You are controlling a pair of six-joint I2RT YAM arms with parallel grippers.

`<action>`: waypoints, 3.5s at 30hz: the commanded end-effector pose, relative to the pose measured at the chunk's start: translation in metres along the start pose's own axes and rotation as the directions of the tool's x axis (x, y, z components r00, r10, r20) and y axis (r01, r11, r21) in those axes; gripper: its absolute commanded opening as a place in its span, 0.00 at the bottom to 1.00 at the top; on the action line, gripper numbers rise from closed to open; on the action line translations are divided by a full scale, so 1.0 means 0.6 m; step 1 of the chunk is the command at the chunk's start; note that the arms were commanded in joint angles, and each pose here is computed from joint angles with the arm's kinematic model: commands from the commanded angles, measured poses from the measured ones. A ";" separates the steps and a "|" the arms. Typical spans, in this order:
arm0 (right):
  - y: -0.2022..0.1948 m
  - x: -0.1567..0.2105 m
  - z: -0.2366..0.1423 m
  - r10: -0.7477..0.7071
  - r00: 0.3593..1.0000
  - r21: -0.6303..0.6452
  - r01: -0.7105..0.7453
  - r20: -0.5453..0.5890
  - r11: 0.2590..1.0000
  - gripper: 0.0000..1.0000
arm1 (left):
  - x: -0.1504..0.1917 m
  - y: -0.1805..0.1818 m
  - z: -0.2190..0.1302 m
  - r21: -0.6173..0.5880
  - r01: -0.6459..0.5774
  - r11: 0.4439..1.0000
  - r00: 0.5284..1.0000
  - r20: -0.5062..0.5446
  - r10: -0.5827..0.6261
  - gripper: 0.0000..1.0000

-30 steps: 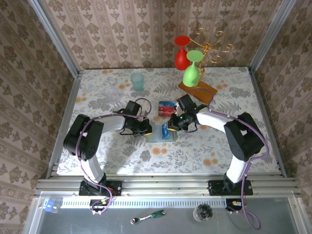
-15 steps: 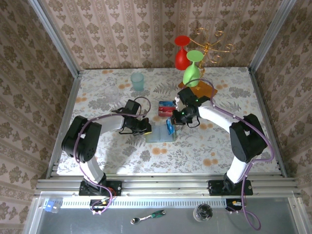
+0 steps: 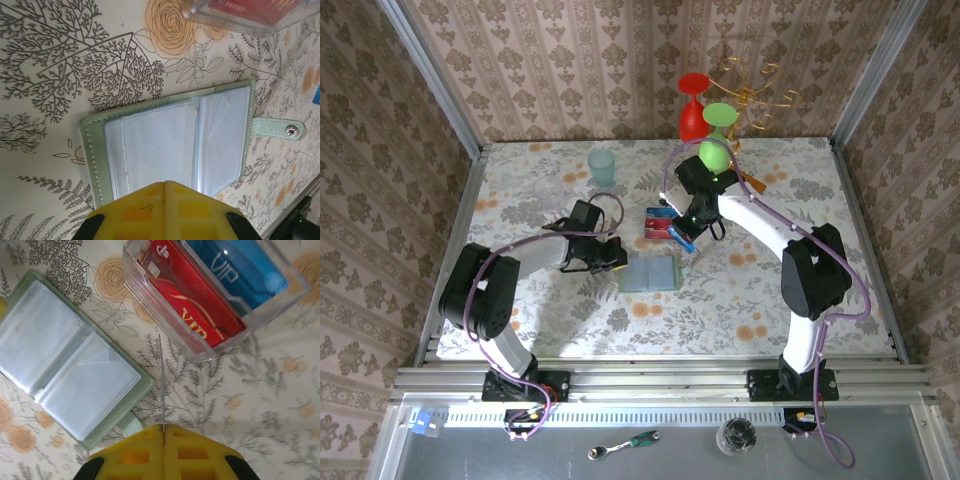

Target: Take the credit cards out of the card holder

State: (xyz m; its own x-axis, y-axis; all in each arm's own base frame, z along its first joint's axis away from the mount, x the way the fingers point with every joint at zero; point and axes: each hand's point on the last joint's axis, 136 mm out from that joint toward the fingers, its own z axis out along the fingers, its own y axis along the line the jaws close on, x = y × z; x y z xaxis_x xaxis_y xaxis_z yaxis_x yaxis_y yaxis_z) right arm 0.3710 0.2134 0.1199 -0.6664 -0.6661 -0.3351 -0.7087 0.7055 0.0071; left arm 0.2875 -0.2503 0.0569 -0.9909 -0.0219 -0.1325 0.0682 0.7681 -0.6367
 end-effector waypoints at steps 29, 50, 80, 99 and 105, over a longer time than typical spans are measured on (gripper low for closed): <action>-0.064 -0.134 0.023 -0.538 0.832 0.052 0.548 -0.132 0.835 0.07 | 0.012 0.047 -0.041 -0.049 0.070 0.996 0.996 0.064 -0.066 0.06; -0.072 -0.157 0.009 -0.502 0.861 0.130 0.508 -0.082 0.851 0.21 | 0.016 0.060 -0.053 -0.064 0.076 0.995 0.994 0.087 -0.070 0.06; -0.104 0.081 -0.029 0.067 0.970 0.368 -0.151 0.232 0.918 0.86 | -0.046 0.222 -0.212 -0.461 0.076 0.884 0.935 0.341 0.097 0.78; -0.313 0.203 -0.060 0.416 0.700 0.425 -0.696 0.581 0.579 1.00 | -0.084 0.315 -0.367 -0.621 0.305 0.722 0.739 0.632 0.232 1.00; -0.348 0.232 -0.058 0.424 0.597 0.377 -0.782 0.681 0.497 1.00 | -0.102 0.332 -0.393 -0.726 0.267 0.634 0.667 0.613 0.422 1.00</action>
State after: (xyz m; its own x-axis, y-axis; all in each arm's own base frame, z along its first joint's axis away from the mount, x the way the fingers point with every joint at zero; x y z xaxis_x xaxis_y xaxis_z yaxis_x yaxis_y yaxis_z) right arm 0.4041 -0.0242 0.0913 -0.6498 -0.0072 -0.7601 0.1662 0.9744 -0.1513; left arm 0.3269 0.0417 0.1048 -0.6288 -0.1877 -0.7546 -0.3053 0.9521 0.0176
